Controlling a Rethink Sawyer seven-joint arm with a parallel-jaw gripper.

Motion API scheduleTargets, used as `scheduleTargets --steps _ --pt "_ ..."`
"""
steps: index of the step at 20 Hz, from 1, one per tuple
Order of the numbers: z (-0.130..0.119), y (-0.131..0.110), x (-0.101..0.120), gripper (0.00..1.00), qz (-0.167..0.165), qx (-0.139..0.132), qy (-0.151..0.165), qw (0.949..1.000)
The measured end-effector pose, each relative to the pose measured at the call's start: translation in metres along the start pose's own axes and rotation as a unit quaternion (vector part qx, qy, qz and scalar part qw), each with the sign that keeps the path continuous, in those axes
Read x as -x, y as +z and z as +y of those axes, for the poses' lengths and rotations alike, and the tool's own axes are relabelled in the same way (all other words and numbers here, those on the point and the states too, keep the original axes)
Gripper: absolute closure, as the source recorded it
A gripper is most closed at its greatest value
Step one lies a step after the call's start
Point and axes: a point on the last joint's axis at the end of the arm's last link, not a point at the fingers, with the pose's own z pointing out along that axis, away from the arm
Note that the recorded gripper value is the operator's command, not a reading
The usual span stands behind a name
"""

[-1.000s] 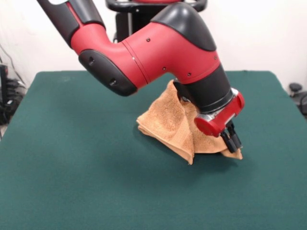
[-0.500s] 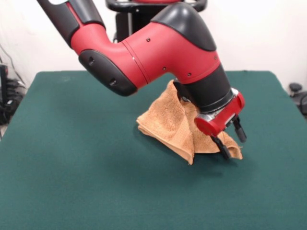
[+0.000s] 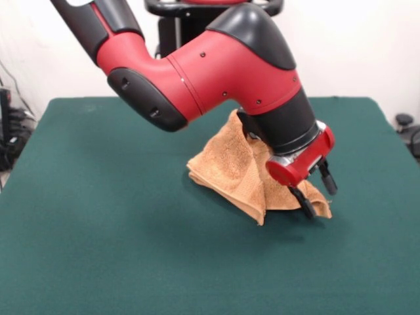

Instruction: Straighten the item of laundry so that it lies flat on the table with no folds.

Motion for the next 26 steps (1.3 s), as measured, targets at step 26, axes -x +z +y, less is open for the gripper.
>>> scheduleTargets --steps 26 --pt "0.020 0.019 -0.004 0.00 0.019 0.002 -0.026 0.9995"
